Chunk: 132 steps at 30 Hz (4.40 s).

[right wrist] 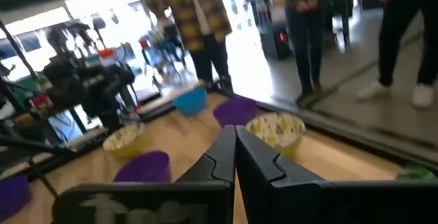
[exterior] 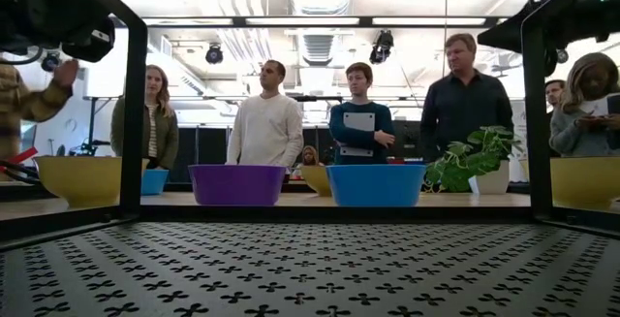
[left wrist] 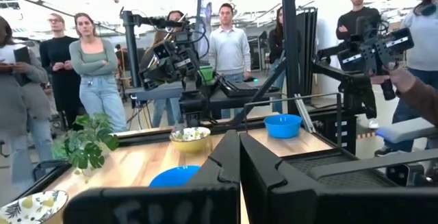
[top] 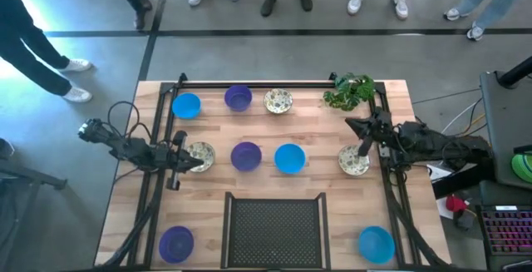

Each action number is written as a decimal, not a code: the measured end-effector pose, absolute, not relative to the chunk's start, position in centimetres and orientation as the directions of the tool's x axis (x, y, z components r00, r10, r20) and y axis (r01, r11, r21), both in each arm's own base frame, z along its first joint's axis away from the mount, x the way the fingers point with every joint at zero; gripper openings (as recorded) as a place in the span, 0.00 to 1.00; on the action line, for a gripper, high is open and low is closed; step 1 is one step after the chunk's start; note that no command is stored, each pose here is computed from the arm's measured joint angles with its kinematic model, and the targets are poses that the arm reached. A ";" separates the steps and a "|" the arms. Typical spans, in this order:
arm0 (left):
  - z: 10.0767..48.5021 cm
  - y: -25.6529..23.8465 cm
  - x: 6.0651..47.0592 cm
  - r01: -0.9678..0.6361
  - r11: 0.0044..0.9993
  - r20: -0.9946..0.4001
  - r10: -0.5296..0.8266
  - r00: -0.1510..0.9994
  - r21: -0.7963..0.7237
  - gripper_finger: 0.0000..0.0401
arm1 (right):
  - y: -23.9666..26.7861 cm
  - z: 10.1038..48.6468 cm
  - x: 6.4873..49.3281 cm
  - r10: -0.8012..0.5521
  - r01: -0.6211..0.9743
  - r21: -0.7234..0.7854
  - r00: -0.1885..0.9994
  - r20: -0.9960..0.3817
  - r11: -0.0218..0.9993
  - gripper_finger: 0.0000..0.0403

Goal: Pick & Place Mini bowls
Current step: Put the right white patterned bowl on the shelf

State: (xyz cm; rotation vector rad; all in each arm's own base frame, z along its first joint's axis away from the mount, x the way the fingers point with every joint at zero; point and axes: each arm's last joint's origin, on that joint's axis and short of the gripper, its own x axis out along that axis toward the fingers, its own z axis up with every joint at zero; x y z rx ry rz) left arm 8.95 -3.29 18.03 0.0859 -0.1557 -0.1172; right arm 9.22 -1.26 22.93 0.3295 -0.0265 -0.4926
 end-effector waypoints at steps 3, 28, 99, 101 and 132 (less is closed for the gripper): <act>18.0 -3.2 9.0 0.083 0.992 0.149 -0.096 0.984 0.091 0.00 | -1.3 24.1 9.6 -0.468 0.488 0.316 0.872 -0.140 0.814 0.02; 17.8 -2.7 9.0 -0.096 0.988 0.117 0.082 0.990 0.119 0.00 | -0.3 27.2 13.6 -0.155 0.605 0.356 0.630 -0.760 0.712 0.02; 17.2 -2.5 9.3 -0.214 0.964 0.054 0.208 0.977 0.156 0.00 | 0.2 21.1 18.3 -0.005 0.765 0.145 0.190 -0.982 0.628 0.36; 17.2 -2.5 9.3 -0.214 0.964 0.053 0.208 0.977 0.156 0.00 | 0.2 20.9 18.5 -0.006 0.762 0.137 0.181 -0.983 0.633 0.36; 17.2 -2.5 9.3 -0.214 0.966 0.053 0.208 0.977 0.145 0.00 | 0.3 17.4 20.5 -0.011 0.790 -0.002 0.006 -1.000 0.614 0.36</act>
